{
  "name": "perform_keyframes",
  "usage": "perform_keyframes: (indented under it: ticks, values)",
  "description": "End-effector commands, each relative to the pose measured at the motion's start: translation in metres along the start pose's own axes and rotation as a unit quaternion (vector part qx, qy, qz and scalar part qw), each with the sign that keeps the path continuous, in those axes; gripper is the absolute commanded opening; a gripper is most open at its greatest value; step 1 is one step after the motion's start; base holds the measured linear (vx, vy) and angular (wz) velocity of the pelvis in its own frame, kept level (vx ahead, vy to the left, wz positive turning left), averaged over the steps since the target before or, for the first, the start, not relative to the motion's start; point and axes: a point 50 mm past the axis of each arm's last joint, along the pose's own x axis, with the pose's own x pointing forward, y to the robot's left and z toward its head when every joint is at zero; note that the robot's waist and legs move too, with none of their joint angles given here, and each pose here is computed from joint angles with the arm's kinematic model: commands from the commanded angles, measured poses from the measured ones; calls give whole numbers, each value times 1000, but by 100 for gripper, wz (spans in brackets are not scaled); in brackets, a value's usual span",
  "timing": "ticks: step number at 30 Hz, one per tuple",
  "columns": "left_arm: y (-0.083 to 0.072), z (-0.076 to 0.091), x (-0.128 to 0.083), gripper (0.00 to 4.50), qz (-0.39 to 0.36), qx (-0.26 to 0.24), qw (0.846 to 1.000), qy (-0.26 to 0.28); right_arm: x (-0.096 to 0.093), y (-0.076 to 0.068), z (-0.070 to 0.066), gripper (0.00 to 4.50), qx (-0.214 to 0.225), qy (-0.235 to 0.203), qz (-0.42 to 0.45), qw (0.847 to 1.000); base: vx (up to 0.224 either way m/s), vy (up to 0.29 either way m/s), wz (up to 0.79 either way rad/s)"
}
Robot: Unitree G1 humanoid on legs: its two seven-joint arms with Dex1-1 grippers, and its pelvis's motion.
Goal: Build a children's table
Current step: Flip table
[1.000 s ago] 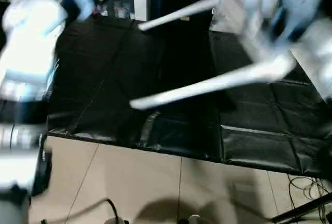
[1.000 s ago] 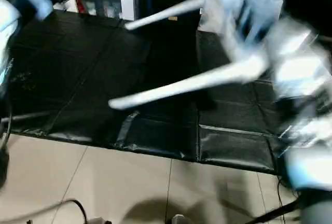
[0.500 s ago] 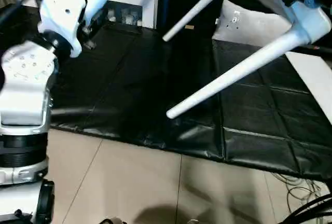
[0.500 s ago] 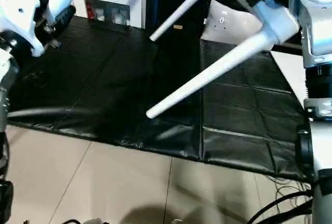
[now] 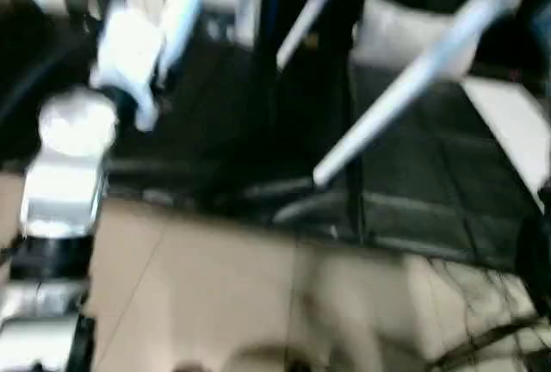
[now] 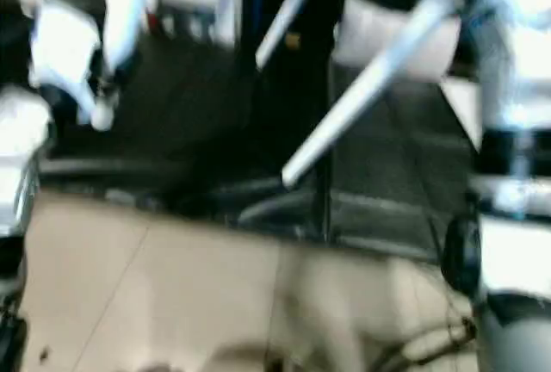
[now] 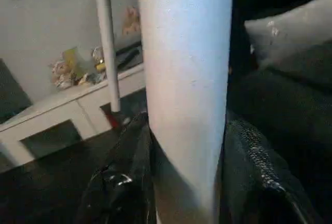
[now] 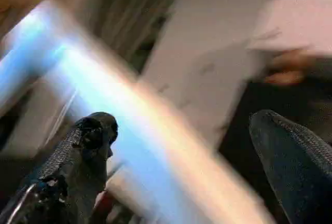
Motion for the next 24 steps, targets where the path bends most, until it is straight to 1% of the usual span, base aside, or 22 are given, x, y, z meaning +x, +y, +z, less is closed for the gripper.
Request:
perform_keyframes:
  ticks: [1, 2, 4, 7, 8, 11, 13, 14, 18, 20, 22, 24]
  values:
    - [-16, 3, -2, 155, -48, 37, 998, -2, -22, -17, -6, 450, 15, 13, -67, 998, 0, 0, 0]
    - [-19, 3, -4, 155, -52, 32, 998, -1, -33, -15, -14, 450, 22, 26, -69, 997, 0, 0, 0]
    - [-21, 3, -8, 155, -56, 24, 998, 3, -50, -10, -25, 450, 32, 41, -68, 996, -34, 2, -4]
    - [-22, 2, -10, 155, -55, 26, 998, 7, -65, -4, -32, 450, 46, 43, -75, 995, -65, -19, -5]
    - [-22, -1, -14, 155, -54, 27, 998, 10, -82, 3, -41, 450, 70, 52, -85, 993, 51, -152, -18]
    - [-23, -4, -18, 155, -56, 32, 998, 16, -102, 13, -58, 450, 84, 96, -90, 988, 72, -116, -10]
    - [-22, -4, -20, 155, -59, 41, 997, 21, -112, 15, -67, 450, 87, 120, -105, 983, 37, -44, 0]
    - [-23, -4, -23, 155, -61, 46, 997, 25, -120, 17, -77, 450, 93, 141, -128, 977, 0, 0, 0]
    - [-26, -4, -27, 155, -64, 46, 996, 28, -130, 24, -92, 450, 104, 179, -153, 966, 0, 0, 0]
    - [-27, -4, -30, 155, -65, 40, 997, 31, -133, 35, -103, 450, 126, 200, -148, 960, 0, 0, 0]
    - [-27, -4, -31, 155, -66, 40, 997, 31, -132, 40, -109, 450, 141, 205, -135, 959, 0, 0, 0]
    - [-27, -5, -32, 155, -71, 41, 996, 33, -128, 45, -120, 450, 156, 216, -130, 955, 0, 0, 0]
